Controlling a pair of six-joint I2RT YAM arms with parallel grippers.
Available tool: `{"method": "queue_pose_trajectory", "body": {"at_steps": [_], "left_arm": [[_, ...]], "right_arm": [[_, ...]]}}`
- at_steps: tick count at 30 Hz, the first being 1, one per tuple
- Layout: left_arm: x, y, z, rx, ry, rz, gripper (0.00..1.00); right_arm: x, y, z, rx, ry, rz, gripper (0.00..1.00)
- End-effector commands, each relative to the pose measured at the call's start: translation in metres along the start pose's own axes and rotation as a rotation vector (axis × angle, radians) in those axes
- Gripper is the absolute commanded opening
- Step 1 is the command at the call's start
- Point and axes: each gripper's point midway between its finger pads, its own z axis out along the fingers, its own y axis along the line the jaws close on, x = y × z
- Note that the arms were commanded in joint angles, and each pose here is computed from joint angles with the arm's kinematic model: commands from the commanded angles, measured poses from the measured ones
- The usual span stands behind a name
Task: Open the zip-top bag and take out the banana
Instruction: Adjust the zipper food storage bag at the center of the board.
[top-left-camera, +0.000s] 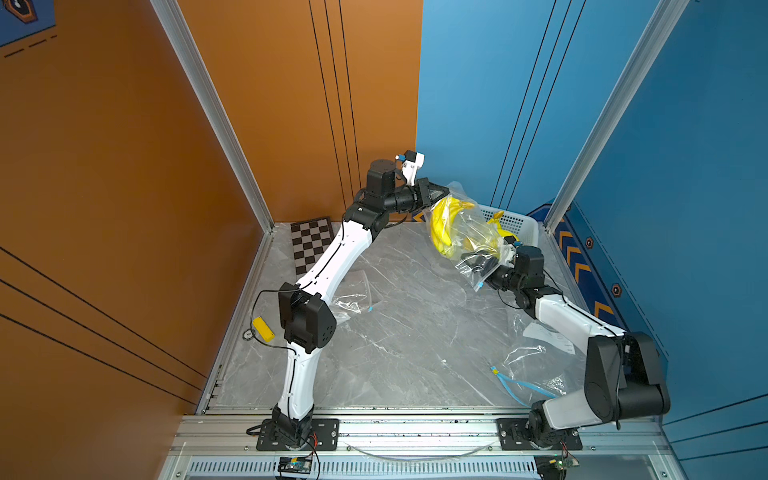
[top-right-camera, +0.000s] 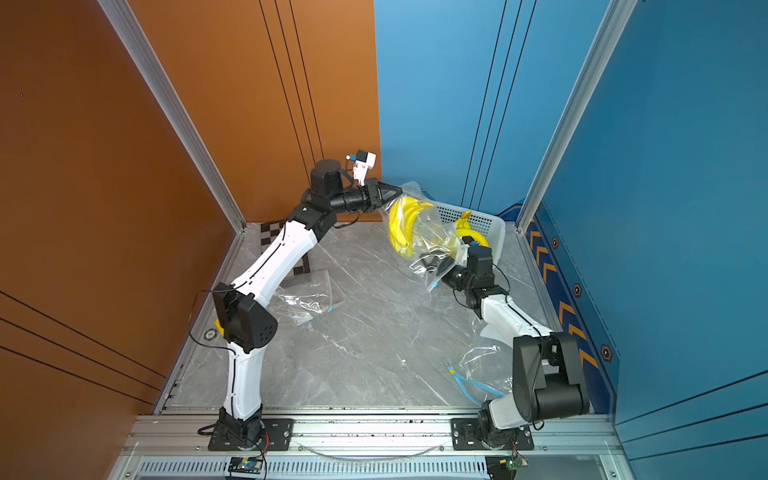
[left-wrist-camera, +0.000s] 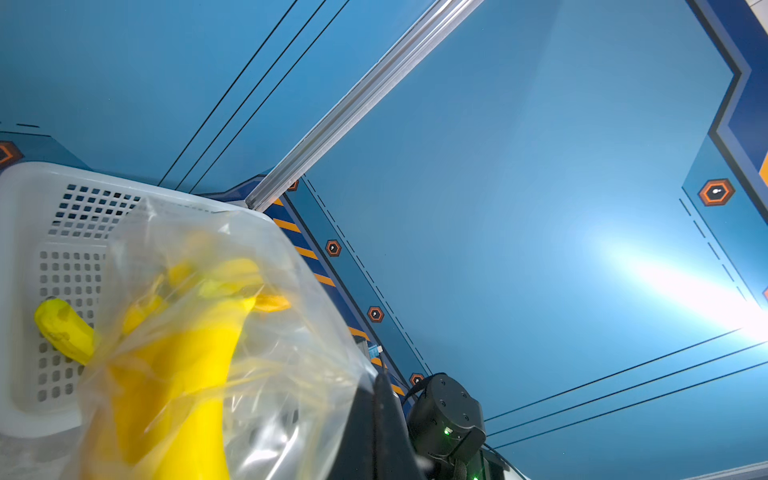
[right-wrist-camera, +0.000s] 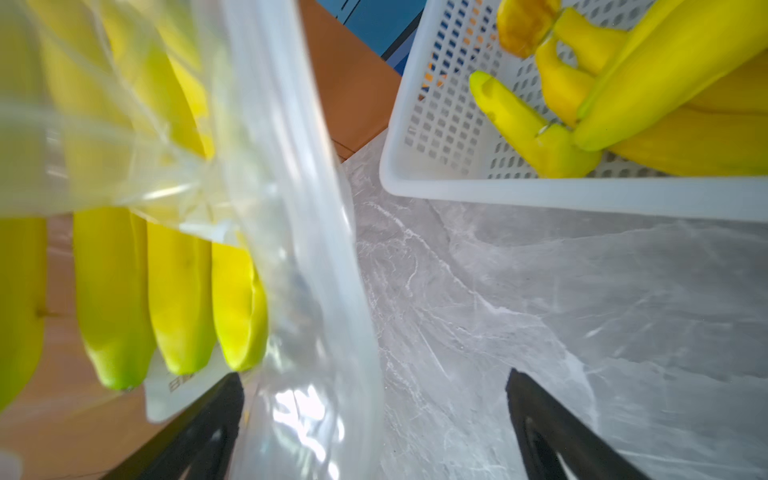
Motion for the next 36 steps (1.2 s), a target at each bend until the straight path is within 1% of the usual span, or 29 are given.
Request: {"method": "queue_pose_trajectory", "body": {"at_steps": [1,3,4,6,7,10,11,13,14,15,17,19,21,22,24,26,28,29,31,32,33,36], "left_arm": [[-0.008,-0.065,-0.019,0.109,-0.011,0.055,0.00],[-0.016,-0.083,-0.022,0.132,-0.050,0.071,0.00],[-0.017,-0.088,-0.023,0.135,-0.038,0.073,0.00],[-0.004,-0.079,-0.028,0.089,0.035,0.039,0.00],[0.007,-0.074,-0.033,0.061,0.061,0.033,0.00],[0.045,-0.058,-0.057,-0.010,0.099,0.018,0.00],[0.055,-0.052,-0.065,-0.021,0.101,-0.001,0.00],[0.079,-0.038,-0.084,-0.029,0.089,-0.056,0.00],[0.093,-0.028,-0.091,-0.044,0.100,-0.082,0.00],[0.111,-0.018,-0.100,-0.063,0.124,-0.098,0.00],[0.144,0.002,-0.114,-0.100,0.168,-0.132,0.00],[0.177,0.026,-0.128,-0.129,0.195,-0.182,0.00],[0.198,0.046,-0.141,-0.166,0.212,-0.216,0.00],[0.212,0.059,-0.148,-0.188,0.227,-0.240,0.00],[0.223,0.069,-0.157,-0.202,0.235,-0.266,0.00],[0.230,0.072,-0.164,-0.214,0.246,-0.276,0.00],[0.238,0.077,-0.171,-0.246,0.274,-0.275,0.00],[0.240,0.080,-0.174,-0.258,0.283,-0.273,0.00],[0.244,0.087,-0.182,-0.280,0.284,-0.274,0.00],[0.243,0.090,-0.185,-0.289,0.275,-0.265,0.00],[0.249,0.094,-0.191,-0.313,0.285,-0.288,0.00],[0.251,0.099,-0.196,-0.330,0.284,-0.288,0.00]], "right_arm": [[0.003,0.001,-0.018,-0.004,0.009,-0.048,1.00],[0.000,-0.018,-0.023,0.060,0.020,-0.023,1.00],[0.000,-0.027,-0.026,0.071,0.023,0.012,1.00],[-0.004,-0.021,-0.031,0.020,0.001,0.033,1.00],[-0.002,-0.016,-0.035,0.017,0.006,0.023,1.00],[0.021,-0.008,-0.042,0.054,0.089,-0.019,1.00],[0.031,-0.011,-0.045,0.091,0.125,-0.019,1.00],[0.058,-0.036,-0.055,0.224,0.203,0.017,1.00],[0.068,-0.043,-0.059,0.246,0.234,0.027,1.00],[0.081,-0.046,-0.062,0.245,0.265,0.024,0.99],[0.097,-0.055,-0.069,0.272,0.277,0.024,1.00],[0.108,-0.046,-0.068,0.225,0.284,0.001,1.00],[0.116,-0.045,-0.069,0.233,0.303,-0.028,1.00],[0.121,-0.042,-0.069,0.215,0.320,-0.027,0.99],[0.131,-0.042,-0.072,0.224,0.361,-0.021,0.97],[0.140,-0.051,-0.084,0.293,0.402,-0.002,0.96],[0.148,-0.060,-0.098,0.375,0.447,0.021,0.91],[0.150,-0.060,-0.103,0.389,0.463,0.019,0.89],[0.151,-0.052,-0.108,0.368,0.467,0.007,0.85],[0.150,-0.048,-0.111,0.360,0.461,0.004,0.85],[0.149,-0.044,-0.115,0.353,0.457,0.003,0.84],[0.152,-0.037,-0.127,0.353,0.486,0.005,0.80]]}}
